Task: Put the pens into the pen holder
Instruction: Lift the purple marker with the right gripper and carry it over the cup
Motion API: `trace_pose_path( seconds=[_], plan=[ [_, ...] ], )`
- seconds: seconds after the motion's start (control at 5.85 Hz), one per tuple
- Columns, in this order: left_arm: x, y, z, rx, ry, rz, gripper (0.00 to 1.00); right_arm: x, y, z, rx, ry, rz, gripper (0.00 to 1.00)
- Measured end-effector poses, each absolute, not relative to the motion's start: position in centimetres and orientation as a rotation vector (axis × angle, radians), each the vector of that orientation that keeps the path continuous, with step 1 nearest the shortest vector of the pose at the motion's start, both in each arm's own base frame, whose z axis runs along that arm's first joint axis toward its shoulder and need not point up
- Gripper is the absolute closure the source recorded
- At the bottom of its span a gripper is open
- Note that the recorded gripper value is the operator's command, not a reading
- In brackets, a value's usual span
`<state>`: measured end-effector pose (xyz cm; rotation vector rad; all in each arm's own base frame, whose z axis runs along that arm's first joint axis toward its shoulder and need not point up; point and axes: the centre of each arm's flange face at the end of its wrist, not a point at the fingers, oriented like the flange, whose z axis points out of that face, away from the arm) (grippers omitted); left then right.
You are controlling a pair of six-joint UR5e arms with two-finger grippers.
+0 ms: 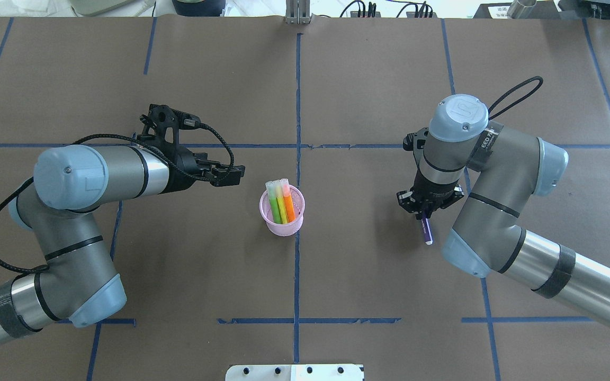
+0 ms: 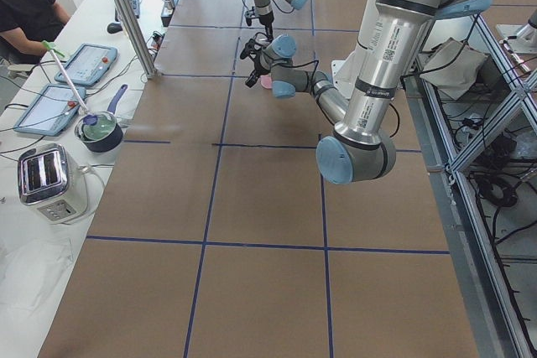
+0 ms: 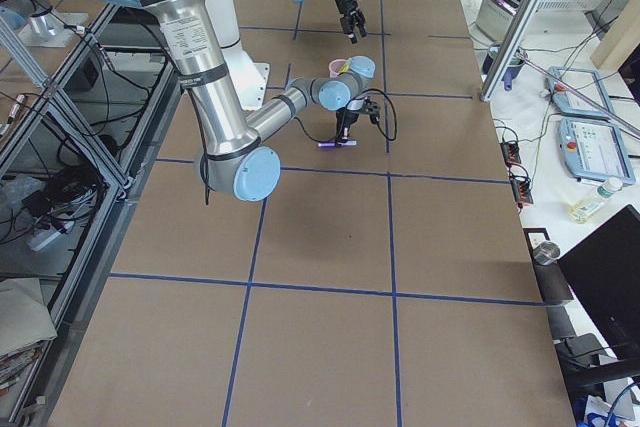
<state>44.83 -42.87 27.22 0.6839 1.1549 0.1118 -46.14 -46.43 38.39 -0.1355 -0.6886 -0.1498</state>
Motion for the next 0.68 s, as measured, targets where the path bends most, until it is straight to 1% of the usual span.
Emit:
trace_pose_path(
  seconds=[0.17,0.34,0.68],
  plan=[
    [44.8,-42.8,27.1,0.685,1.157,0.112,0.01,-45.3,-46.6,36.5,-0.12,-0.713,-0.109,1.0],
    [44.7,-42.8,27.0,0.688,1.16,0.112,0.01,-44.9,-45.6,32.4,-0.051,-0.74,-0.03,1.0],
    [44.6,-42.7,26.8,0.69,1.163,0.113,0.01,-44.8,-41.2,22.4,0.159,-0.843,0.137,1.0]
  ],
)
